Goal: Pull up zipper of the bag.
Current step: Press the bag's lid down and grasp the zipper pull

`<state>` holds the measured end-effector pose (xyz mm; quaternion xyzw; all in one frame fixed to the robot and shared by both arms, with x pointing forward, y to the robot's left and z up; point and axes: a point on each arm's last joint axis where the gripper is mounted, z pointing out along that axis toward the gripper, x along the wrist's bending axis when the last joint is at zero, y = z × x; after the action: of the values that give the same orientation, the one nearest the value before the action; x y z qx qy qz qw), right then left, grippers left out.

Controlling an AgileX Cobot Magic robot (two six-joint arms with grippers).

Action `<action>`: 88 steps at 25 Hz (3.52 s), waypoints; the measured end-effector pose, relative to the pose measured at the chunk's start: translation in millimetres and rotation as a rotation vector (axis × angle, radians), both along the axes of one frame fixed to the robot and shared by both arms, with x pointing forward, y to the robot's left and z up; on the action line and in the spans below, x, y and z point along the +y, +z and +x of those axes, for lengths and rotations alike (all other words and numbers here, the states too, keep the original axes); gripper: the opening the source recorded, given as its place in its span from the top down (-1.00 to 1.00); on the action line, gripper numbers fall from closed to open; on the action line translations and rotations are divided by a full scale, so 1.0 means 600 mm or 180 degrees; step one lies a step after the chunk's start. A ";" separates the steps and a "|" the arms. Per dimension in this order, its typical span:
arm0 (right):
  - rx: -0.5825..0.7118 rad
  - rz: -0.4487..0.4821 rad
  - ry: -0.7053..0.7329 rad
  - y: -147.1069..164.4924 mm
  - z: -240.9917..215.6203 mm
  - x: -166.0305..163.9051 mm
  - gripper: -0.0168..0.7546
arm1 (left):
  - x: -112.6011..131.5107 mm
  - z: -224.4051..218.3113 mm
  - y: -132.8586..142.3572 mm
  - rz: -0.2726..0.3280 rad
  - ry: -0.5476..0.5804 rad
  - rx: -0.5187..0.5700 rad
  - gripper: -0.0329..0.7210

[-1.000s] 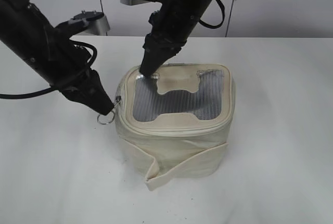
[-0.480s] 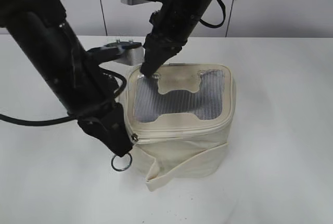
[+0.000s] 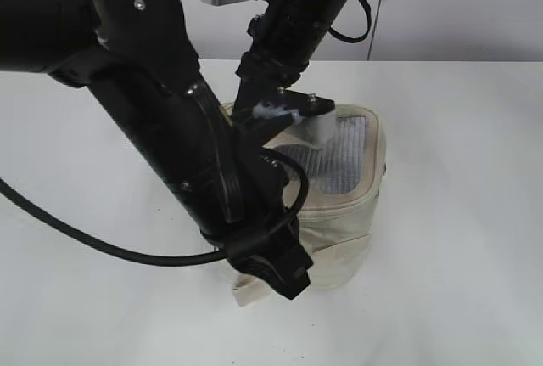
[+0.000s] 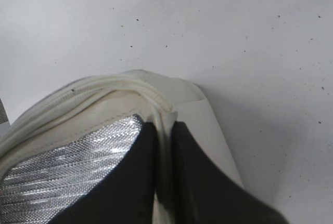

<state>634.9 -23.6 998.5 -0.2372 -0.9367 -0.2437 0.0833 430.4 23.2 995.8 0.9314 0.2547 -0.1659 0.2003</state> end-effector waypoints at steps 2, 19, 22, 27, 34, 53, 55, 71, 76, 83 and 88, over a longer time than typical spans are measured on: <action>0.0000 0.0000 0.0000 0.000 0.000 0.000 0.81 | -0.005 0.004 0.006 -0.0050 0.0038 -0.0059 0.92; 0.0001 -0.0003 -0.0004 0.000 0.000 0.000 0.81 | 0.055 0.032 0.062 0.0525 0.0940 -0.0339 -0.03; 0.0002 -0.0003 -0.0006 0.000 0.000 0.000 0.81 | 0.062 0.037 0.061 0.0665 0.1105 -0.0391 -0.39; 0.0004 0.0000 -0.0007 0.000 0.000 0.000 0.81 | 0.062 0.033 0.055 0.0690 0.1335 -0.0211 -0.51; 0.0004 0.0000 -0.0007 0.000 0.000 0.000 0.81 | 0.050 0.010 0.018 0.0597 0.1829 0.0045 -0.52; 0.0013 0.0011 -0.0013 0.000 0.000 0.000 0.81 | 0.042 0.034 -0.028 0.0816 0.2013 -0.0249 0.60; 0.0014 0.0011 -0.0015 0.000 0.000 0.000 0.81 | 0.041 0.032 -0.028 0.0815 0.1998 -0.0255 0.78; 0.0014 0.0014 -0.0021 0.001 0.001 -0.001 0.82 | 0.047 0.009 0.012 0.0690 0.1983 -0.0173 0.80; 0.0012 0.0014 -0.0019 0.001 0.001 -0.001 0.82 | 0.027 -0.007 0.019 0.0609 0.1842 -0.0233 0.81; 0.0009 0.0014 -0.0013 0.001 0.001 -0.001 0.82 | 0.013 -0.008 0.021 0.0571 0.1818 -0.0189 0.87; 0.0019 0.0027 -0.0017 0.000 0.001 0.000 0.82 | -0.004 0.001 0.036 0.0362 0.1858 -0.0224 0.92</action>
<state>635.3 -23.8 998.7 -0.2400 -0.9348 -0.2472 0.0865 431.2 20.6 1017.3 0.8337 0.5134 -0.0544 0.1958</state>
